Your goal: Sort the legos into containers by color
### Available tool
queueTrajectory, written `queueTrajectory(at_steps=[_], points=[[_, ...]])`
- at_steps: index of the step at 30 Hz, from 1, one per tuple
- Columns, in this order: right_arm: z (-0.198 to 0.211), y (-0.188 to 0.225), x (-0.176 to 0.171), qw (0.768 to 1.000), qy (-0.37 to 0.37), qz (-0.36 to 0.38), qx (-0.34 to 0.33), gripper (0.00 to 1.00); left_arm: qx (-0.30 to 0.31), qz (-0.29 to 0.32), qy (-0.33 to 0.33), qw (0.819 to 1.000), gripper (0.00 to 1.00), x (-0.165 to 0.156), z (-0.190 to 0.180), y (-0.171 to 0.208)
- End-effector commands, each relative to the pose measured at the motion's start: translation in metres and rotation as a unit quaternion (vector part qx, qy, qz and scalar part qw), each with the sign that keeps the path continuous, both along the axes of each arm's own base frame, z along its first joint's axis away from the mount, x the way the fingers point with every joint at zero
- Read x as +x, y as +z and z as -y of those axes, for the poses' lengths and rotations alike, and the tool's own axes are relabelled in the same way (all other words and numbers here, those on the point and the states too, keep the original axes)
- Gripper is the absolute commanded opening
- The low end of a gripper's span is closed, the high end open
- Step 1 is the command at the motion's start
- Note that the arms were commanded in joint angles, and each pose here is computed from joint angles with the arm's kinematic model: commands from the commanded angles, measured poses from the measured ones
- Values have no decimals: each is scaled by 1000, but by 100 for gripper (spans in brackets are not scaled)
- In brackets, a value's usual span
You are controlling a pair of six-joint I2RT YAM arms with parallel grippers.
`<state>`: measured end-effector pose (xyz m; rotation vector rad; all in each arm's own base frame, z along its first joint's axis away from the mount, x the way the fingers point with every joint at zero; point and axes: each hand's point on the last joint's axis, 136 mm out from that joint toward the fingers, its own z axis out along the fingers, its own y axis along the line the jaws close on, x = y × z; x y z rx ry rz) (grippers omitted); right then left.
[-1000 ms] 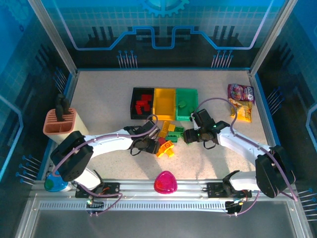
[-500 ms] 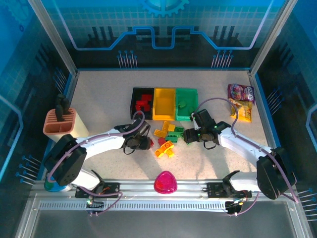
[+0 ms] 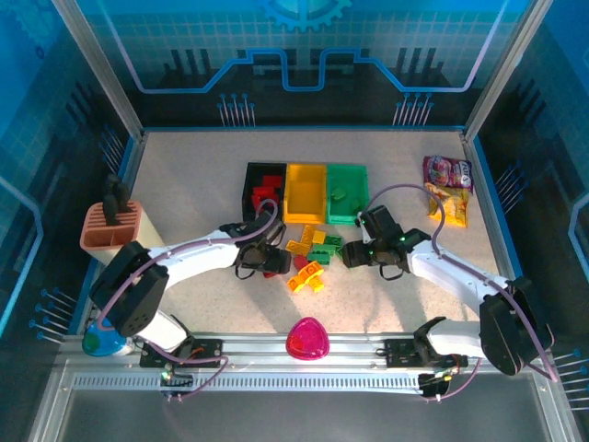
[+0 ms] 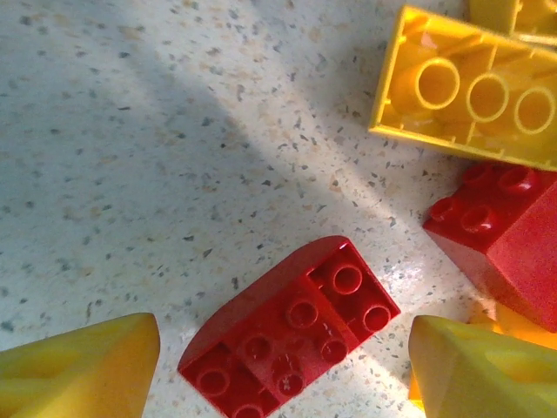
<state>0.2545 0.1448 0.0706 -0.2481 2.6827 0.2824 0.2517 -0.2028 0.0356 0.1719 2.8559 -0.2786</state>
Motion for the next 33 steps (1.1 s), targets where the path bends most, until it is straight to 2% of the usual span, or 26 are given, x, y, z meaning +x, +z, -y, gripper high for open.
queueTrajectory(at_steps=[1, 7, 13, 24, 33], points=[[-3, 2, -3, 1000, 1, 5, 7, 74, 4, -31, -37, 999, 76, -7, 4, -5], [-3, 1, 0, 1000, 1, 5, 7, 74, 11, -50, -44, 998, 73, -13, 5, -16], [-6, 2, 4, 1000, 3, 6, 9, 74, 14, -57, -14, 998, 58, -16, 0, -26], [-7, -2, 2, 1000, 4, 1, 9, 74, 16, -28, -11, 999, 50, -6, -1, -19], [-3, -5, -2, 1000, -1, 0, 7, 74, 21, -1, -20, 1000, 36, 4, -1, -6]])
